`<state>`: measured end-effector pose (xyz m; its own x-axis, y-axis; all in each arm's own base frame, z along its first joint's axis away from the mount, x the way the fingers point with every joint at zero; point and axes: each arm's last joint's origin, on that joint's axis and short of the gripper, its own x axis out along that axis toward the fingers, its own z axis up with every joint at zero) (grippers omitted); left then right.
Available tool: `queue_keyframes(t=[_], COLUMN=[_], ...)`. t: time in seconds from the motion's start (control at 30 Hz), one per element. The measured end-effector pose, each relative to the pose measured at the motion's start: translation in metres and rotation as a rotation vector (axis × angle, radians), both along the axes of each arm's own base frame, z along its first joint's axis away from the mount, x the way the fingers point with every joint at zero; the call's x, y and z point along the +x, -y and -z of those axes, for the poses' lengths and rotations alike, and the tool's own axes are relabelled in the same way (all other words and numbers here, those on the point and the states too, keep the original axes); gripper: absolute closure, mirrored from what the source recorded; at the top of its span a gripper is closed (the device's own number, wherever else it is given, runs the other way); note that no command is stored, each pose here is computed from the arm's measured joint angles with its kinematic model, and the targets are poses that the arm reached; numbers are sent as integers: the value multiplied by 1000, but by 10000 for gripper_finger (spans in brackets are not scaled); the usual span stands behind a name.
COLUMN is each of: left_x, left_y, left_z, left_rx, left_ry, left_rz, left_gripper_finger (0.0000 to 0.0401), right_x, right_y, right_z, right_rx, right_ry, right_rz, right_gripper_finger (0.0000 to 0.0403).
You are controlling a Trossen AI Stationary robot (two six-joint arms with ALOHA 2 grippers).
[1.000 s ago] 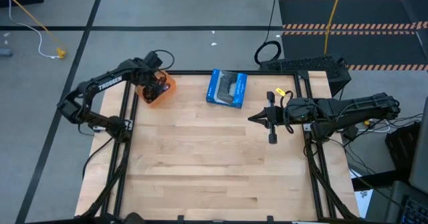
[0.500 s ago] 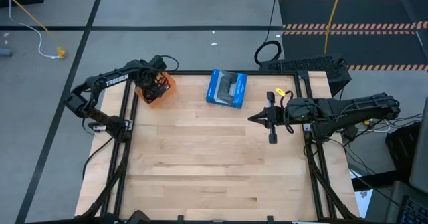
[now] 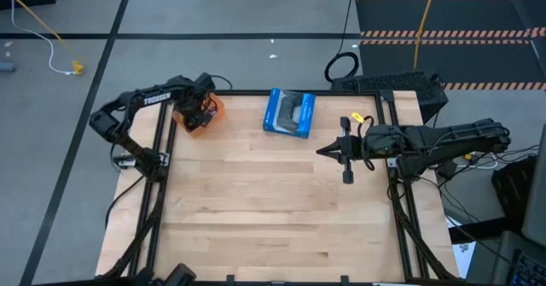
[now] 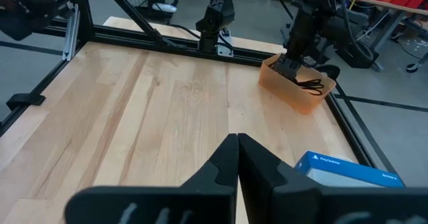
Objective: Pick and place USB-C Cables
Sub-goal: Put the black charger cable into the orange bin
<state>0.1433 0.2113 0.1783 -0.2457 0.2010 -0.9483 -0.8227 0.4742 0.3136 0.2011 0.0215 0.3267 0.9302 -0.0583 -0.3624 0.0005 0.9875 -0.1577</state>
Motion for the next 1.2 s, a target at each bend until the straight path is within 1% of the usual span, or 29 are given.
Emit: queue_keyframes(t=[0.13, 0.2, 0.37, 0.47, 0.57, 0.7, 0.83, 0.93, 1.1, 1.2], left_x=[1, 1, 3, 4, 4, 4, 5, 8, 14, 17], left_y=[-5, -7, -7, -2, 5, 14, 21, 23, 24, 24], left_z=[9, 12, 6, -4, -16, -32, -48, -57, -59, -58], left_rx=[-25, -13, 29, 49, 77, 116, 121, 105, 69, 33], left_ry=[-27, -51, -64, -61, -47, -11, 20, -10, -75, -99], left_rz=[45, 60, 100, 157, 211, 278, 346, 462, 758, 915], left_gripper_finger=[327, 354, 355, 366, 366, 382, 388, 384, 388, 387], right_x=[0, 0, 0, 0, 0, 0, 0, 0, 0, 0], right_y=[0, 0, 0, 0, 0, 0, 0, 0, 0, 0], right_z=[0, 0, 0, 0, 0, 0, 0, 0, 0, 0], right_rx=[0, 0, -3, -9, -13, -16, -17, -17, -17, -17], right_ry=[0, 0, 0, 0, 0, 0, 0, 0, 0, 0], right_rz=[0, 0, -1, -4, -5, -6, -6, -6, -6, -6], right_gripper_finger=[403, 403, 403, 403, 403, 403, 403, 403, 403, 403])
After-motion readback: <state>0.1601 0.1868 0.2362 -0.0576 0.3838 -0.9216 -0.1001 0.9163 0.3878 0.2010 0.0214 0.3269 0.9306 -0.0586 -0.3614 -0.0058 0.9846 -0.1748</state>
